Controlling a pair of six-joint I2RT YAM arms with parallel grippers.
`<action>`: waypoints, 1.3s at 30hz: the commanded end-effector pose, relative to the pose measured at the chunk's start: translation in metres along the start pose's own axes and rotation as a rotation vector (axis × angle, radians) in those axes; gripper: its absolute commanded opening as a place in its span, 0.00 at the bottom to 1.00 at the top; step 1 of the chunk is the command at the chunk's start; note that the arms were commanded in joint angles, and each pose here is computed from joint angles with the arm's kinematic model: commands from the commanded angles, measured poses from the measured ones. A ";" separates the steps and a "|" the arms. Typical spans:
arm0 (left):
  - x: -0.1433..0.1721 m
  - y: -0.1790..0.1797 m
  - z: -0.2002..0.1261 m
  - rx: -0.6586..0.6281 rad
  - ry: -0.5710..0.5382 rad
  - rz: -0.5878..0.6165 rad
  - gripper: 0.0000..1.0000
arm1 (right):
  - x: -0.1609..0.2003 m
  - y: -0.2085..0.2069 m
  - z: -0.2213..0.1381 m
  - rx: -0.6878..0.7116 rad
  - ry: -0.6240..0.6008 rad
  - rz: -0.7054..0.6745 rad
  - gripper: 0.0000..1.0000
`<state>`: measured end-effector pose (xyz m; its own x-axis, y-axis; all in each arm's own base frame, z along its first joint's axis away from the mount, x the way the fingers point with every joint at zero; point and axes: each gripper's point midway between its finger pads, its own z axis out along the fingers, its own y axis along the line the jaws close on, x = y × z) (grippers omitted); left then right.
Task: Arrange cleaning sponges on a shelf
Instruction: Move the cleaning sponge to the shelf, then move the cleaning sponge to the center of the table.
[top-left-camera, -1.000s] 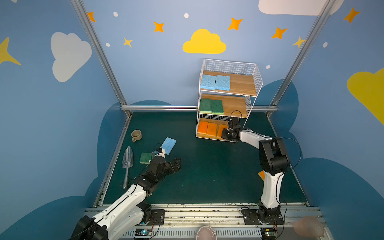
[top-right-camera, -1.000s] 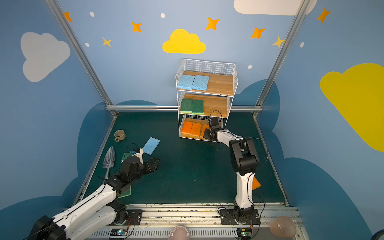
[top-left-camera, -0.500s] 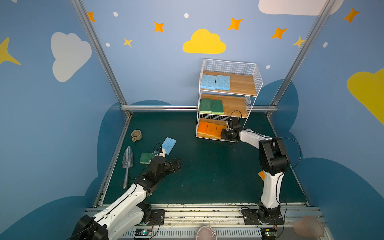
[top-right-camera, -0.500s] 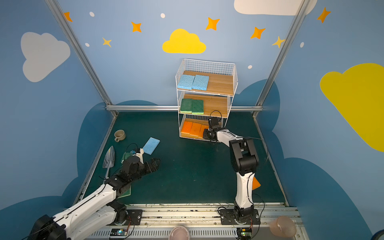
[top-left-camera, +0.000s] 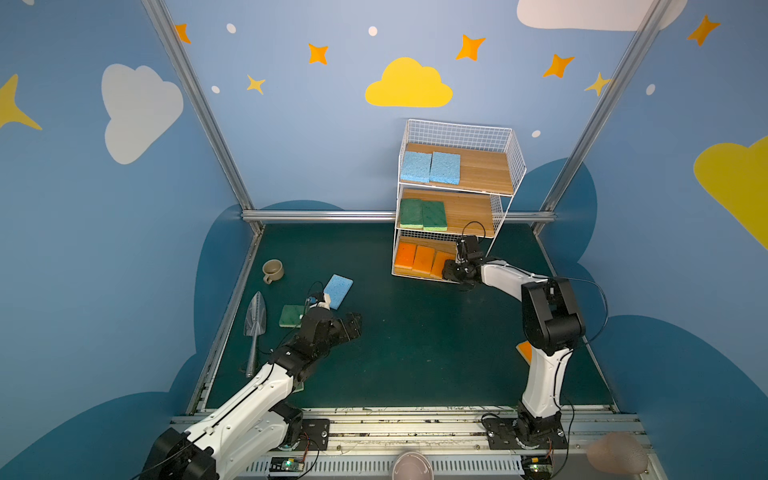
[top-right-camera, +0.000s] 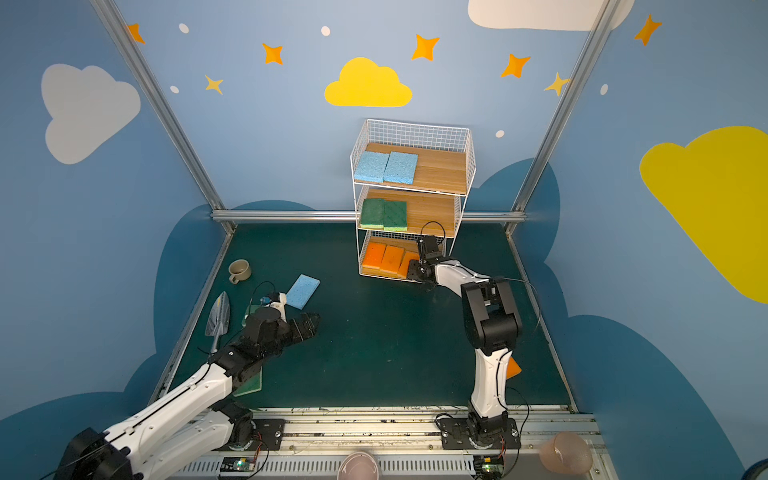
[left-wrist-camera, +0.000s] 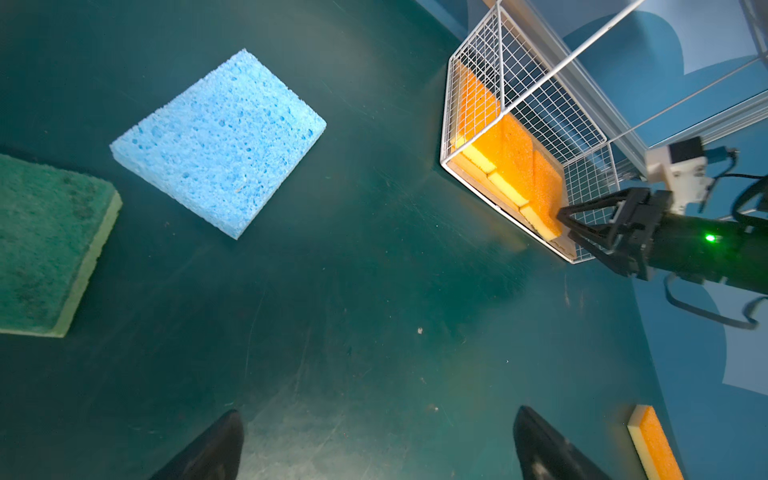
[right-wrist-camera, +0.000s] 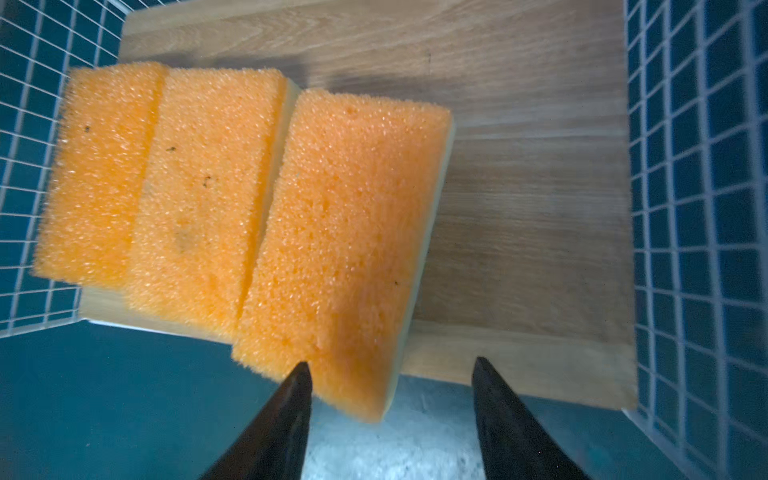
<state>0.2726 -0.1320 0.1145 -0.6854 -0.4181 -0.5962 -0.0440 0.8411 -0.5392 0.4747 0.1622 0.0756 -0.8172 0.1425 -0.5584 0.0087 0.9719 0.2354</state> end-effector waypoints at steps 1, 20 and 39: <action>-0.004 -0.002 -0.002 -0.005 0.005 0.024 1.00 | -0.019 0.011 -0.037 -0.015 -0.076 -0.013 0.63; 0.022 -0.029 0.022 0.081 0.080 0.143 1.00 | 0.107 -0.052 -0.152 0.151 0.136 0.139 0.64; 0.045 -0.069 0.039 0.193 0.143 0.179 1.00 | 0.195 -0.215 -0.213 0.564 -0.004 0.781 0.68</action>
<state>0.2691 -0.2133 0.0923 -0.7736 -0.2033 -0.6002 0.1906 0.8286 -0.5263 0.2083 -0.0393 0.0888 -0.5586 0.7242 -0.4042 0.7411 0.6547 0.1487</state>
